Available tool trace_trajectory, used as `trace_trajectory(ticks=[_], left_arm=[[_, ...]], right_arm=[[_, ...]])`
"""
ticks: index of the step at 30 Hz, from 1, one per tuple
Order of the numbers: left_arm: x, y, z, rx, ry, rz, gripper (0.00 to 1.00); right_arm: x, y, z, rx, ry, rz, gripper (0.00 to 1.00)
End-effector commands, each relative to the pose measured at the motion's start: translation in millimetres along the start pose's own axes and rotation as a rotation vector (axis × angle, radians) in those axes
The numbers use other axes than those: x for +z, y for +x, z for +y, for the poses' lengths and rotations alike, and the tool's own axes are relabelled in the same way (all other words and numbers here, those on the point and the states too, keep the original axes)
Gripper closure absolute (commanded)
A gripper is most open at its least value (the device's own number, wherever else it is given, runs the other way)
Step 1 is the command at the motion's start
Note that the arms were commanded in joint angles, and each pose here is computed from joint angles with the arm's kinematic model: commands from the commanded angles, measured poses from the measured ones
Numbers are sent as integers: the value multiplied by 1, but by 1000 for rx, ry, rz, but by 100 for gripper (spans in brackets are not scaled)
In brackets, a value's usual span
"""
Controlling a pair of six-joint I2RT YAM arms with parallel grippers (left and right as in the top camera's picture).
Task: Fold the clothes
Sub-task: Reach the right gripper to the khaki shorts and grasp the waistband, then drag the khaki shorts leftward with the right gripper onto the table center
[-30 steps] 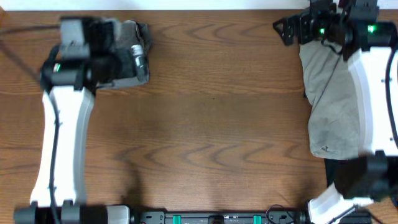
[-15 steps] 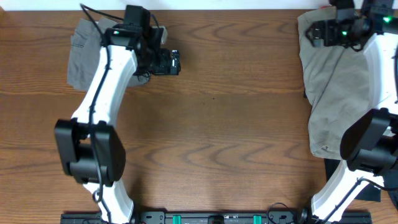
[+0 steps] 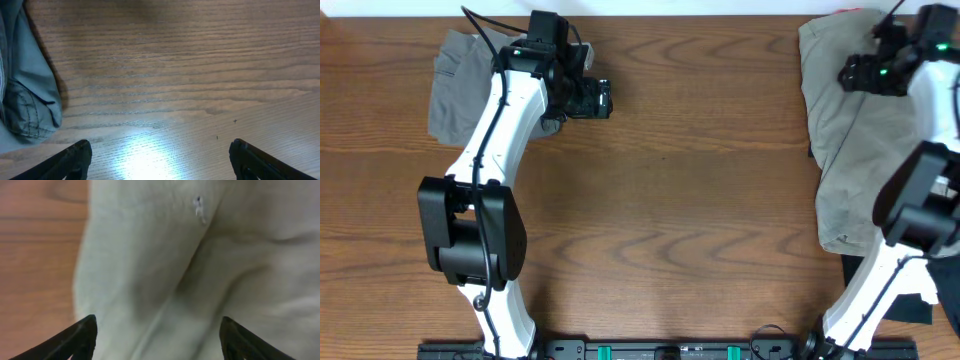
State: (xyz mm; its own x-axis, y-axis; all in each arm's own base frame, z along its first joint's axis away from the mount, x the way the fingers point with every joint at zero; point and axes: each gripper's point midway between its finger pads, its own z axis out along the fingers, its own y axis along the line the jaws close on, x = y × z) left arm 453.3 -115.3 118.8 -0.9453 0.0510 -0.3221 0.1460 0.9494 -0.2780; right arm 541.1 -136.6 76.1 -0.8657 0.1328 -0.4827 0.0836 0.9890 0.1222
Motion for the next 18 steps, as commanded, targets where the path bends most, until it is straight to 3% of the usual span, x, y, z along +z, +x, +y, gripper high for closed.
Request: trace_trajectory(ticks=[1,8,13,15,18], left_arm=[[-4,-5,-6,-4,15,-17,11],[-4,-5,-6,-11,15,-16,12],[-4,-5,-6,-11,15,-17,12],[-4,-5,-6,-11,15,-17,15],[-4,-5,-6,-11,15,-17,21]], right_arm=[[28,4,-3,63,68,17,27],[63,1,4,135,85,-17,39],[64,-7,10,124,81,-46,55],[64,-8,10,124,81,-48,67],[57,-9,11,139,81,-46,99]])
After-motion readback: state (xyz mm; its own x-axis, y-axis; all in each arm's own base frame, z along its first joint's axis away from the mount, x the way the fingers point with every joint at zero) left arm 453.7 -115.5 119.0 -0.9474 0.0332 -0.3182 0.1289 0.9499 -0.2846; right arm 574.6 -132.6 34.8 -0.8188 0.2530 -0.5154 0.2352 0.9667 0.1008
